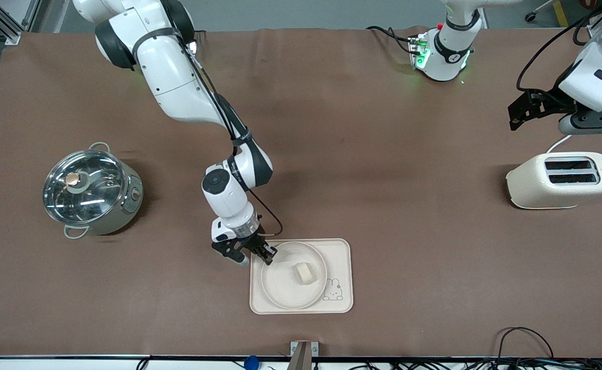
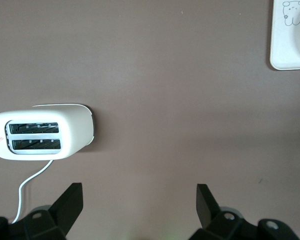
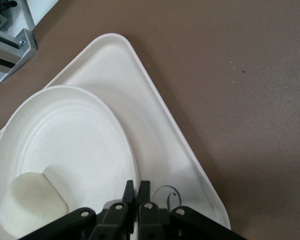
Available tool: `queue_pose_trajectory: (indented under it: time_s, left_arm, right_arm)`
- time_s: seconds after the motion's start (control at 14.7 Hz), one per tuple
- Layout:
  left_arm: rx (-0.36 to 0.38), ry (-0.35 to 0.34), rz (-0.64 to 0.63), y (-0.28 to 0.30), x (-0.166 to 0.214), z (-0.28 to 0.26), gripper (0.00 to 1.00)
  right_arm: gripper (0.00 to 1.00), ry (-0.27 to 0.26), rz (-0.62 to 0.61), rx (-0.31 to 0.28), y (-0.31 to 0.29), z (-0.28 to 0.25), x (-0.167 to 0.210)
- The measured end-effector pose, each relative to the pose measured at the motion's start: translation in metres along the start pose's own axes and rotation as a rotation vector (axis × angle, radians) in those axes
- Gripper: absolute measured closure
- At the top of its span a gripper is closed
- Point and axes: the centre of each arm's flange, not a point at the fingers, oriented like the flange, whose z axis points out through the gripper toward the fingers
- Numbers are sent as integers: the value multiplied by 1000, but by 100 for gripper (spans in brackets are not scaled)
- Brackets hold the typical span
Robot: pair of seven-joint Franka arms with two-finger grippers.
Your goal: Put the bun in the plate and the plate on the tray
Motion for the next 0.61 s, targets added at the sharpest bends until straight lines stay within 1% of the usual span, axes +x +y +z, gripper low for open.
queue_pose_trajectory:
  time_s: [0.2,0.27,0.34,0.41,0.61]
  left_arm:
    - [1,-5,0,0,-1,1,0]
    - [1,-11,1,0,-1,1,0]
    - [2,-16,8,-1,-2,1,0]
    - [3,-21,14,-1,-3,2,0]
    - [3,-27,21,-3,-3,2,0]
  right_arm:
    - [93,-1,0,-2,1,-1,-1]
    - [86,-5,-1,-7,3,0,-3]
    - [77,-5,-1,-8,4,1,-4]
    - [65,-5,-2,-7,3,1,-4]
    - [37,-4,-5,-4,0,-4,-2]
